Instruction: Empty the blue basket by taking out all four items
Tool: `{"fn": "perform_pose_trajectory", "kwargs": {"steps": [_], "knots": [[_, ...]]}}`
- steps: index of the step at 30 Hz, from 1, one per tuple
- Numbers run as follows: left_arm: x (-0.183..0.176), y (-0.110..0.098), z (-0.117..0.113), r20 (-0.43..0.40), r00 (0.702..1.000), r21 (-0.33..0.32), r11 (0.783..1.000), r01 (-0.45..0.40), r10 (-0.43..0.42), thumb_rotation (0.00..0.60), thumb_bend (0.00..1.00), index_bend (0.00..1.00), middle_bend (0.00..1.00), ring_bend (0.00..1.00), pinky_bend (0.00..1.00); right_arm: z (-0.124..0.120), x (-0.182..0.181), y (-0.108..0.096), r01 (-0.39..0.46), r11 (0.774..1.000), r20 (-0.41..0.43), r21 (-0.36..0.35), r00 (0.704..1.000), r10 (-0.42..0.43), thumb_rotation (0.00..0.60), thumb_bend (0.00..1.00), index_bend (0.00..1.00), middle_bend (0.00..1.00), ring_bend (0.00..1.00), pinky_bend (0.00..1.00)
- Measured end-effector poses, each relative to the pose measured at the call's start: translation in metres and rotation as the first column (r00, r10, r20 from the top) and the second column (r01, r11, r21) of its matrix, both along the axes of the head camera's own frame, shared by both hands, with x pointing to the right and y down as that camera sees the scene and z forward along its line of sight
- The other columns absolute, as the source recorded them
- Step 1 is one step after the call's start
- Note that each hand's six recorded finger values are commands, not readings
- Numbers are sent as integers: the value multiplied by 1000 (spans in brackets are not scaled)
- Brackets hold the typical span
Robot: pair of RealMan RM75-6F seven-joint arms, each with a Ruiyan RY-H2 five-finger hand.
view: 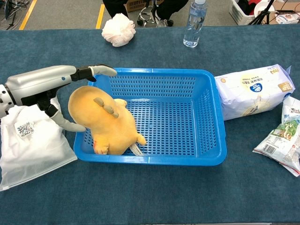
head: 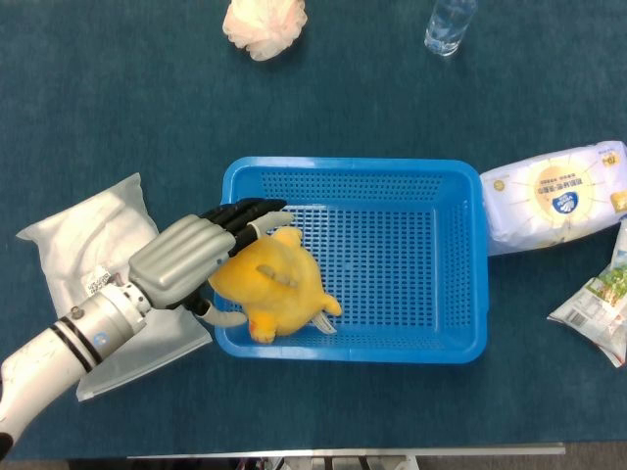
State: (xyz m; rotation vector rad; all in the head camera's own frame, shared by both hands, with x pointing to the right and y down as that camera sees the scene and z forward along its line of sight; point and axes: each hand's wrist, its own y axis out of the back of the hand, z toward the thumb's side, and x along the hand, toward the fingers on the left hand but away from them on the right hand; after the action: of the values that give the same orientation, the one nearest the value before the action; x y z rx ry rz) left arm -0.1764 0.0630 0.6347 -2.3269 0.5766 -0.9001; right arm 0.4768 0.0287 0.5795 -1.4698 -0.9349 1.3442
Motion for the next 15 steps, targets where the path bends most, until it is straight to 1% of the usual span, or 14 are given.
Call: {"fn": "perform_pose_trajectory", "kwargs": {"steps": [5, 10, 15], "knots": [[6, -2, 5, 12, 1000, 18, 1000, -19, 19, 600, 119, 11, 0, 0, 130, 2, 1, 1, -3, 1000, 4, -5, 1000, 3, 600, 0, 59, 268, 196, 482], [10, -3, 11, 25, 999, 20, 999, -29, 29, 600, 120, 79, 0, 0, 132, 3, 3, 1, -8, 1000, 6, -9, 1000, 8, 600, 0, 59, 271, 195, 482], [10, -3, 14, 41, 999, 38, 999, -31, 30, 600, 120, 141, 0, 0, 180, 4, 3, 2, -6, 1000, 9, -10, 1000, 6, 600, 0, 59, 273, 196, 482]]}}
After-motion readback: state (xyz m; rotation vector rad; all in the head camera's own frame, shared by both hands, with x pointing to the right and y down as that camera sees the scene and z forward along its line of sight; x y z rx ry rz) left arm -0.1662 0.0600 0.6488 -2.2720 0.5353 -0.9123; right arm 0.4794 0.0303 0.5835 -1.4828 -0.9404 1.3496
